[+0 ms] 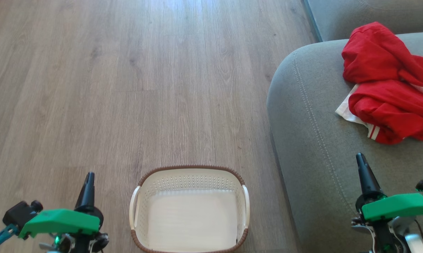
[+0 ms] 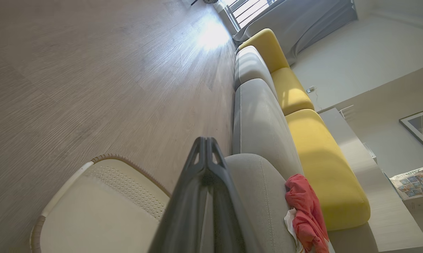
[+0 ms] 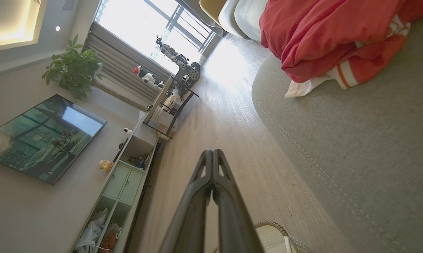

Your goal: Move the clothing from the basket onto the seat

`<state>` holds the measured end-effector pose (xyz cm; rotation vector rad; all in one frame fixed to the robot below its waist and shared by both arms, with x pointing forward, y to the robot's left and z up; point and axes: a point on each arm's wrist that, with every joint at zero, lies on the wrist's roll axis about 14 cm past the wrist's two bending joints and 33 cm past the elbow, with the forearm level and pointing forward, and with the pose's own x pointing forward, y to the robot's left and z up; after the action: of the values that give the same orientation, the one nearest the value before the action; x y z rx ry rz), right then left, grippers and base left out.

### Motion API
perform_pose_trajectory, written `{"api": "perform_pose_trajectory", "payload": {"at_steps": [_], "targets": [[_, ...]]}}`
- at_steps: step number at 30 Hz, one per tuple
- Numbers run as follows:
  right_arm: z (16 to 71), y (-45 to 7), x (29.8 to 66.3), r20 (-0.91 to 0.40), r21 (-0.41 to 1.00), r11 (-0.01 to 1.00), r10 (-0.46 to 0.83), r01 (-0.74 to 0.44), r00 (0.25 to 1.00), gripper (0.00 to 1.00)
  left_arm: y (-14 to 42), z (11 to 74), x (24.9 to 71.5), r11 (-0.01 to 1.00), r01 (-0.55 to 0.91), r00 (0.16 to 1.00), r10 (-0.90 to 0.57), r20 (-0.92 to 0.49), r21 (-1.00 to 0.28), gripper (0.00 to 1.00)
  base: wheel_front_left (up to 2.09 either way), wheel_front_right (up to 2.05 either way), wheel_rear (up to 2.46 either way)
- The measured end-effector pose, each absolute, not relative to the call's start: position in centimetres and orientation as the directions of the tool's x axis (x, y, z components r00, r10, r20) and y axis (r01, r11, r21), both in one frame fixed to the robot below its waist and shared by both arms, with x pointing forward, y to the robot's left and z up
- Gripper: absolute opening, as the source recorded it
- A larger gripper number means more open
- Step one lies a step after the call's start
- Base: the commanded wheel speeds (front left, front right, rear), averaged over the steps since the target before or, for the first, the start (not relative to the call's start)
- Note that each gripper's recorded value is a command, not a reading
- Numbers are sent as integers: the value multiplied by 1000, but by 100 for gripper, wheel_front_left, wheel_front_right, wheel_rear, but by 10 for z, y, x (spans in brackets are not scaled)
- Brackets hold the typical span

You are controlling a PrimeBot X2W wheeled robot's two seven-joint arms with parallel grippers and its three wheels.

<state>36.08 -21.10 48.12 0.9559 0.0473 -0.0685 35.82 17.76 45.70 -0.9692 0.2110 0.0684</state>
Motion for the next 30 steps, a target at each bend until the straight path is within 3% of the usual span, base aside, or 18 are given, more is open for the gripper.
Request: {"api": "perform_pose_trajectory", "payload": {"at_steps": [30], "targets": [[480,-210,369,-87,954,286,-36,94,996,0,181,465,367,275,-150,985,-44,-169,-950,0,0,0,0]]}}
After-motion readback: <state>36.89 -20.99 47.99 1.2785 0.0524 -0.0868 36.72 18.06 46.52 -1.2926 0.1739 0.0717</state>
